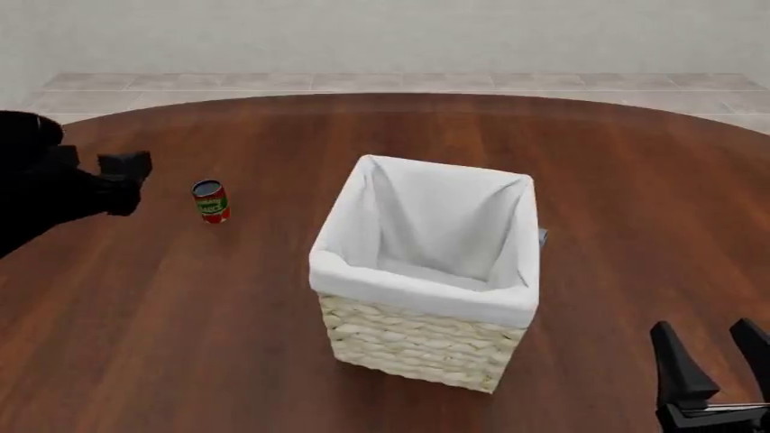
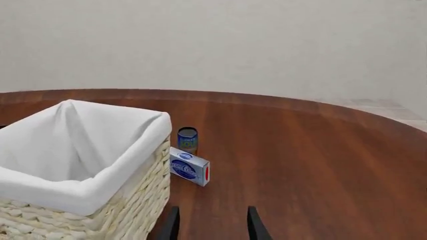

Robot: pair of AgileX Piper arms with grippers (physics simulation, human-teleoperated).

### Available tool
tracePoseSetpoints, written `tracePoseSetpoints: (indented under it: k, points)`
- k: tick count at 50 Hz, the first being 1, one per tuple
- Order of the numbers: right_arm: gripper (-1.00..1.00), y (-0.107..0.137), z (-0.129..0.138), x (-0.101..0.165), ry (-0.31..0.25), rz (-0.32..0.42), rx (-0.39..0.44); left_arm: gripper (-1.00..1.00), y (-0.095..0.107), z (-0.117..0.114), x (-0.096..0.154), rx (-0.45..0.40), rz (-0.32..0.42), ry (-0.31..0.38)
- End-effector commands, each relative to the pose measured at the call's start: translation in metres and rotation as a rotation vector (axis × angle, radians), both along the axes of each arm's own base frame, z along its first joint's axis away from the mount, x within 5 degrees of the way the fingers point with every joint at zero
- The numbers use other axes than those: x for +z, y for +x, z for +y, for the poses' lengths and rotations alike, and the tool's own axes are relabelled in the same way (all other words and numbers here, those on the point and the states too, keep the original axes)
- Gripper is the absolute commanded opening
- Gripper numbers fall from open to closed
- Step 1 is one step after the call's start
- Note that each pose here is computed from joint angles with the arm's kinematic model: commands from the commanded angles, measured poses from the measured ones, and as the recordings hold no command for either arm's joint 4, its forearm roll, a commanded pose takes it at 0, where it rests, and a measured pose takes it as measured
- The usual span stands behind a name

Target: Pick up the tomato sauce, and put it in the basket.

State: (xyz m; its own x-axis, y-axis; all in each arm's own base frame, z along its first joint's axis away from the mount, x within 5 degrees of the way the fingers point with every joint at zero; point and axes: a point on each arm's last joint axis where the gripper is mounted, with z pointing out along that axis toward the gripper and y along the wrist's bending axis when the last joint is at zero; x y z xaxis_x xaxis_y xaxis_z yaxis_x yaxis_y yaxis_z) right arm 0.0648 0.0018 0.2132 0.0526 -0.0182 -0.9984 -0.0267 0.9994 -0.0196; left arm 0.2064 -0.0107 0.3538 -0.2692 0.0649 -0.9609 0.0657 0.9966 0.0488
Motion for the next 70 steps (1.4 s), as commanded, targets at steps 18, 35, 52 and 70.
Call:
tracePoseSetpoints:
  k: [18,35,52,70]
  points:
    - [1.00,0.001,0.000,0.000,-0.009,0.002,-0.003,1.00,0.091,0.005,-0.009,-0.018,0.220,0.130]
    - [1.00,0.001,0.000,0.000,-0.007,0.005,-0.004,1.00,0.150,0.000,-0.033,-0.037,0.294,0.142]
    - [1.00,0.005,0.000,0.000,-0.008,0.015,-0.002,1.00,0.194,-0.001,-0.034,-0.029,0.320,0.122]
    - [1.00,0.007,0.000,0.000,-0.012,0.025,-0.003,1.00,0.232,0.026,-0.070,0.021,0.355,0.133]
